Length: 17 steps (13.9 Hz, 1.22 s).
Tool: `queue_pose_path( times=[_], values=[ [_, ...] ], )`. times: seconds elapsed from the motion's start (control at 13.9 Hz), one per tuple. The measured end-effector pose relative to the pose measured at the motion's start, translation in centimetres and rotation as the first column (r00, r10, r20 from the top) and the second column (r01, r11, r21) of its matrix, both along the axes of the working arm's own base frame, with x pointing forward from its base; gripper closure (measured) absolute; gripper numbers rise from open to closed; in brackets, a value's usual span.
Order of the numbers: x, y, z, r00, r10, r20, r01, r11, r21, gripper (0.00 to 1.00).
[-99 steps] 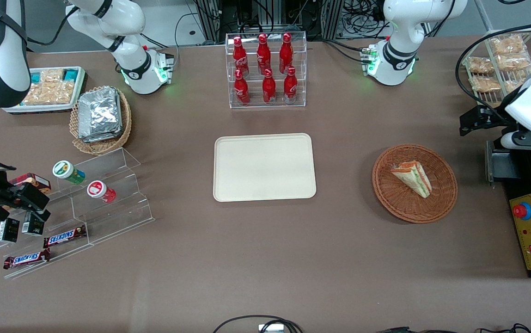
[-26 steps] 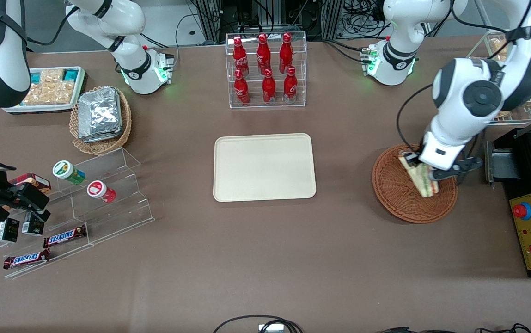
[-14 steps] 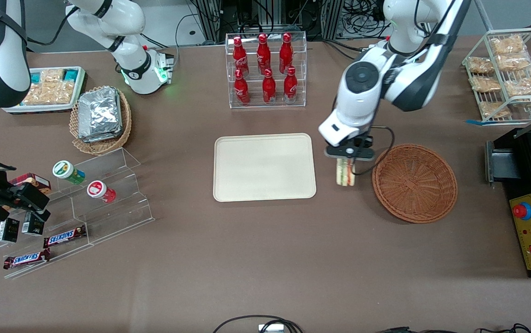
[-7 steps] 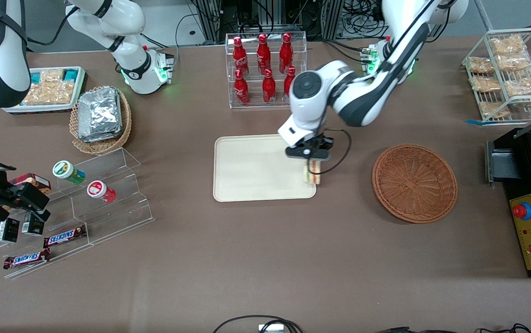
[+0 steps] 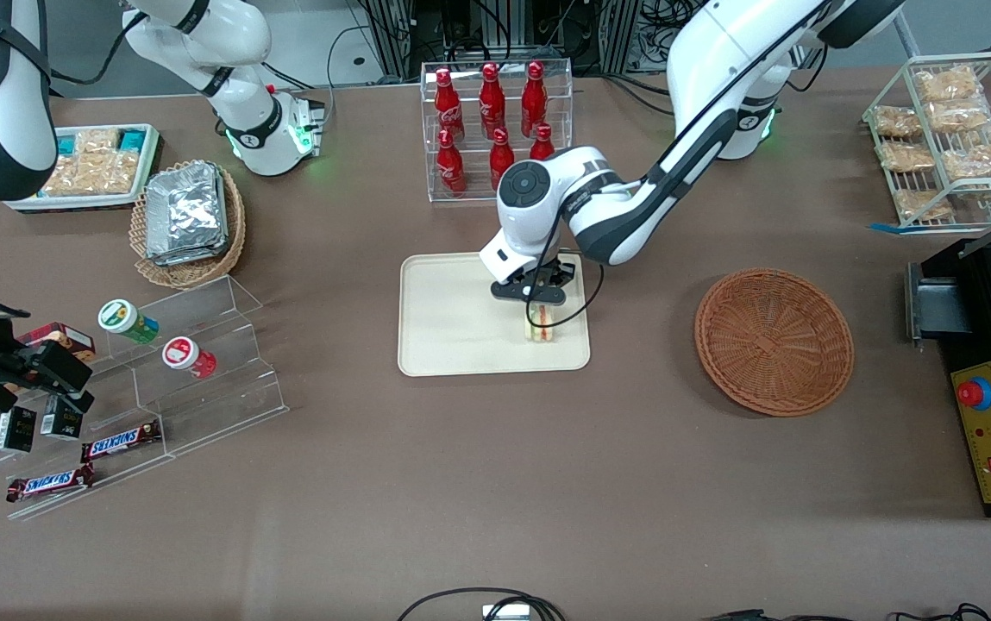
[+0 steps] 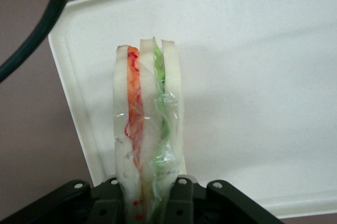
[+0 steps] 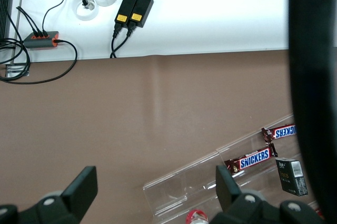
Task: Place sandwich from basket to tray
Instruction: 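Lower the sandwich onto the tray and open the left gripper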
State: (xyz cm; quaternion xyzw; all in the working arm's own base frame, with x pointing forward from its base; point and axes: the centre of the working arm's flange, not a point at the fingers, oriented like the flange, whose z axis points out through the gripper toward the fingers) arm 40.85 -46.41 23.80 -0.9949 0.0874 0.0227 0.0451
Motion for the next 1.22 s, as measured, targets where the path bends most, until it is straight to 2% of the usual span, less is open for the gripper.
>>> queue_pose_path(
  times=[0.29, 0.58, 0.72, 1.01, 1.22],
  values=[
    [-0.2, 0.2, -1.9, 1.0, 0.009, -0.025, -0.009, 1.0, 0.015, 0.81],
    [-0.2, 0.2, -2.0, 0.999, 0.035, -0.023, -0.035, 0.999, 0.016, 0.83],
    [-0.2, 0.2, -2.0, 0.999, 0.047, -0.021, -0.047, 0.999, 0.017, 0.69],
    [0.0, 0.1, -1.8, 0.998, 0.058, -0.017, -0.057, 0.998, 0.013, 0.29],
    [1.0, -0.3, -0.7, 0.996, 0.084, 0.002, -0.084, 0.996, -0.006, 0.0]
  ],
)
